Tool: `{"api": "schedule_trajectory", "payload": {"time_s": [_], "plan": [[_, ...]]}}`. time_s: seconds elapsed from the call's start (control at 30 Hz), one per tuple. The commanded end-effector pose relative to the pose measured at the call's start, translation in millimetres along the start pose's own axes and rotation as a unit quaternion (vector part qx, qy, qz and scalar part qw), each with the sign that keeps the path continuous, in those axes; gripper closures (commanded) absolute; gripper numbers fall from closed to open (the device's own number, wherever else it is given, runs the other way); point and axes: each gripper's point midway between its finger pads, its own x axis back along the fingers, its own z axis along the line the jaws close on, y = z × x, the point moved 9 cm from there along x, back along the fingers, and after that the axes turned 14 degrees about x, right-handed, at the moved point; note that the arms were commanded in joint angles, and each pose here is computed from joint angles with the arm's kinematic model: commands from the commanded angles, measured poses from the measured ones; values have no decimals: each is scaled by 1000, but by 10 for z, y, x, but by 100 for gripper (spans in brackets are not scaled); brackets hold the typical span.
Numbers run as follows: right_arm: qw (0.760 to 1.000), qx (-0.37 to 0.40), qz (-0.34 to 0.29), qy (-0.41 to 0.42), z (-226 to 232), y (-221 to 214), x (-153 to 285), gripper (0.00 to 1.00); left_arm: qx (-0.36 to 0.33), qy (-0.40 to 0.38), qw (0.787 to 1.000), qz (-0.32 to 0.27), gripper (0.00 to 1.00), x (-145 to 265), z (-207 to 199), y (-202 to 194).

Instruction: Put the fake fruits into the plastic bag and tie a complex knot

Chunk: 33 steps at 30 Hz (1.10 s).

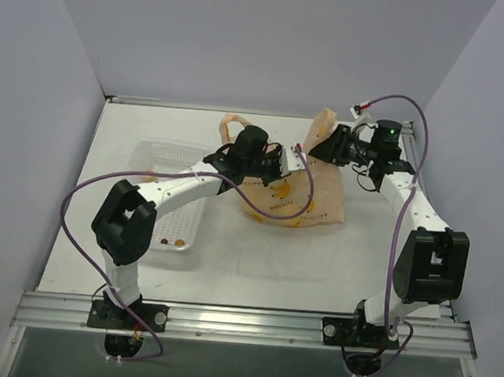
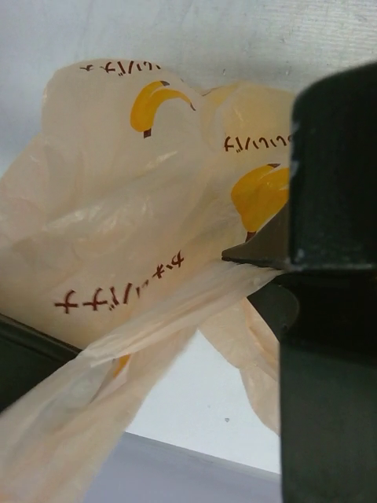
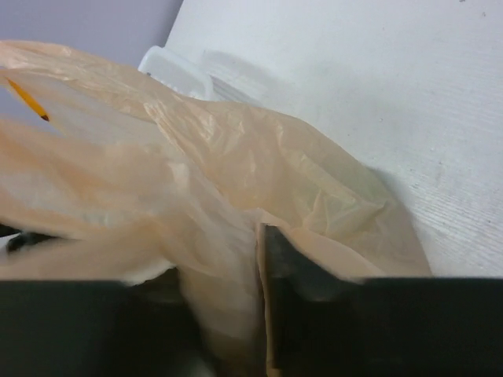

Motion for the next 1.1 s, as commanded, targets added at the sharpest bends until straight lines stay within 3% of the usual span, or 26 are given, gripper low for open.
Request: {"api": "schedule_trajectory", "payload": {"time_s": [0.0, 0.1, 0.3, 0.4, 0.53, 0.83, 1.0, 1.03, 1.07], "plan": [[998, 22, -51, 38, 166, 203, 150, 66, 39, 37, 998, -11, 100, 5, 142, 107], [996, 48, -50, 55, 235, 155, 211, 47, 50, 35, 998, -16, 100, -2, 156, 156], [996, 50, -55, 47, 295, 160, 232, 30, 59, 30, 997, -26, 100, -20, 132, 193], [997, 44, -61, 27, 305, 174, 149, 24, 55, 24, 998, -28, 100, -34, 104, 209], [997, 47, -55, -6, 305, 138, 33, 24, 44, 12, 998, -36, 100, -38, 57, 260], [992, -45, -37, -115, 170, 60, -152, 46, -29, -18, 999, -31, 100, -81, -264, 241], [991, -26, 0, -128, 244, -59, -272, 58, -30, -9, 999, -30, 100, -58, -293, 279], [991, -27, 8, -130, 235, -96, -276, 63, -29, -6, 999, -30, 100, -56, -287, 283], [991, -19, 14, -130, 226, -119, -287, 85, -30, -3, 999, -31, 100, -42, -282, 299]]}}
